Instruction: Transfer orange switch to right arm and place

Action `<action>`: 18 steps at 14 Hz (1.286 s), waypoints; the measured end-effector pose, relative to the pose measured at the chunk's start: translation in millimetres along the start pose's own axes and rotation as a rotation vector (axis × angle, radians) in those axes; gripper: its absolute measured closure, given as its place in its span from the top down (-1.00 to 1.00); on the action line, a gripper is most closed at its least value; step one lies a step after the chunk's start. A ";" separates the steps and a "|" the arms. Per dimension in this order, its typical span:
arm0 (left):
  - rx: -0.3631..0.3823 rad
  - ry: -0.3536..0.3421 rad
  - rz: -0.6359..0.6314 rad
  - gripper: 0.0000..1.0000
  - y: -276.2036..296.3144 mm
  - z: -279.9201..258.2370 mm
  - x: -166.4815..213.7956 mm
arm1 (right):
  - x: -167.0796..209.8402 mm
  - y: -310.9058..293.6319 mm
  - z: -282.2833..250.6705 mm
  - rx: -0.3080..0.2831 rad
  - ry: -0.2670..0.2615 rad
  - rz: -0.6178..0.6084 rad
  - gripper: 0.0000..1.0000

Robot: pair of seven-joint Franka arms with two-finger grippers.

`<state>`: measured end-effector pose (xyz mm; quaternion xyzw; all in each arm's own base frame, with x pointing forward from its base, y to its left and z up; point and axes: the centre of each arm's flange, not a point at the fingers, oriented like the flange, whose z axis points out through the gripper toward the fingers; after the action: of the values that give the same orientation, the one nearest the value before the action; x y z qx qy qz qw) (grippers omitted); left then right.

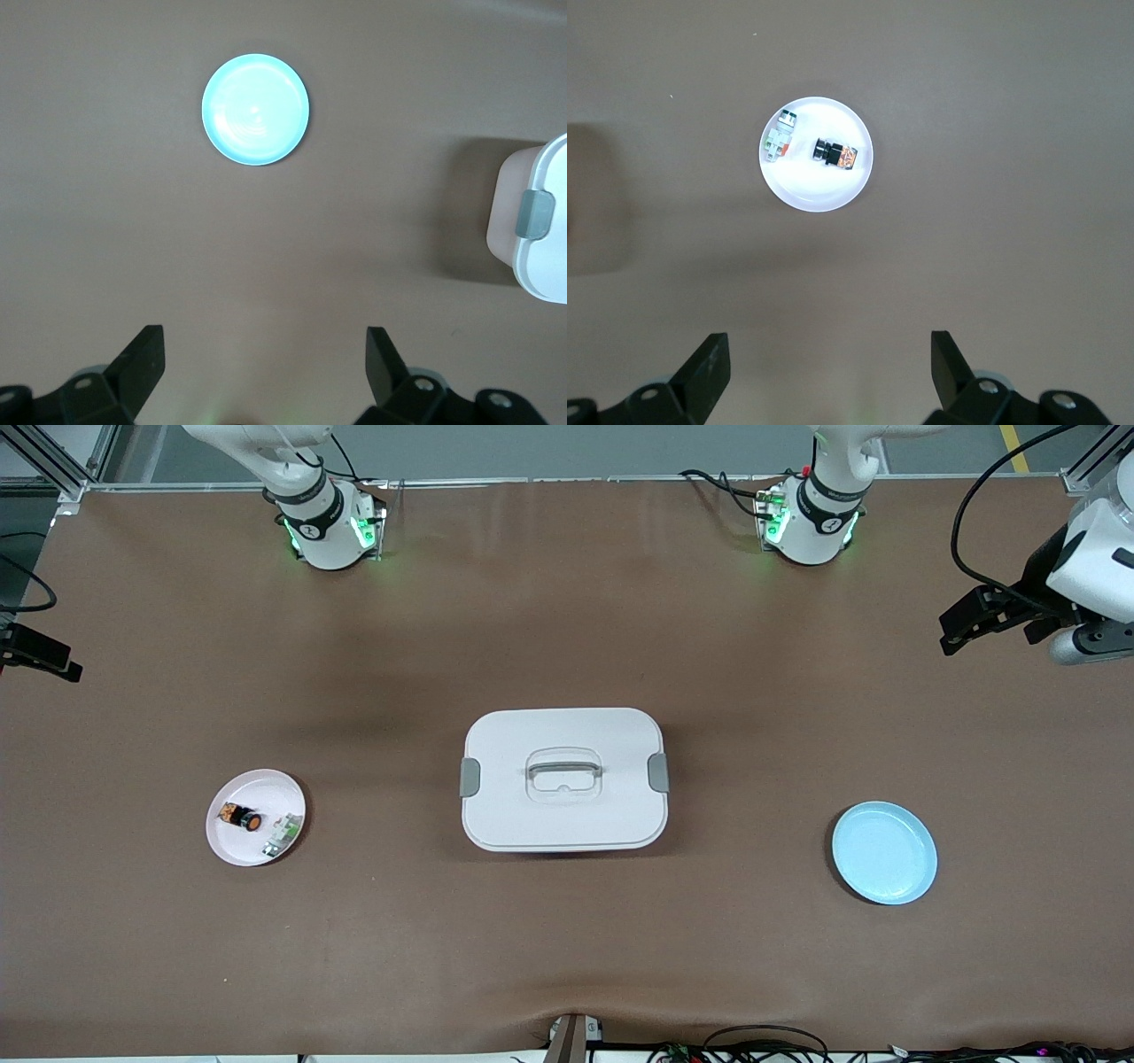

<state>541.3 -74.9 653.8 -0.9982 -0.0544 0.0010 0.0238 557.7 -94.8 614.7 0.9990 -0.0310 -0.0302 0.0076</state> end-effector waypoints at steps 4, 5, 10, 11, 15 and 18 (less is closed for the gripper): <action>0.000 -0.001 0.000 1.00 0.0 0.0 -0.1 | 3.2 -0.3 -3.0 0.001 0.031 0.004 1.00; 0.000 -0.001 0.000 1.00 0.0 0.0 -0.1 | 5.1 -1.3 -4.7 0.004 0.048 0.020 1.00; 0.000 -0.001 -0.001 1.00 -0.3 0.0 0.0 | 7.8 -11.9 -7.7 0.010 0.072 0.080 1.00; 0.000 -0.002 -0.001 1.00 -0.3 0.1 -0.1 | 7.0 -12.3 -7.2 0.010 0.065 0.061 1.00; 0.001 -0.004 0.000 1.00 -0.5 0.0 -0.6 | 5.8 -12.6 -6.2 0.009 0.054 -0.002 1.00; 0.001 -0.002 0.005 1.00 0.1 -1.2 -0.8 | 5.8 -12.5 -6.2 0.009 0.053 -0.004 1.00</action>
<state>540.5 -75.1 655.0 -0.9984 -0.0521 0.0022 0.0240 564.7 -82.6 620.3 0.9996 -0.0291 -0.0034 0.0039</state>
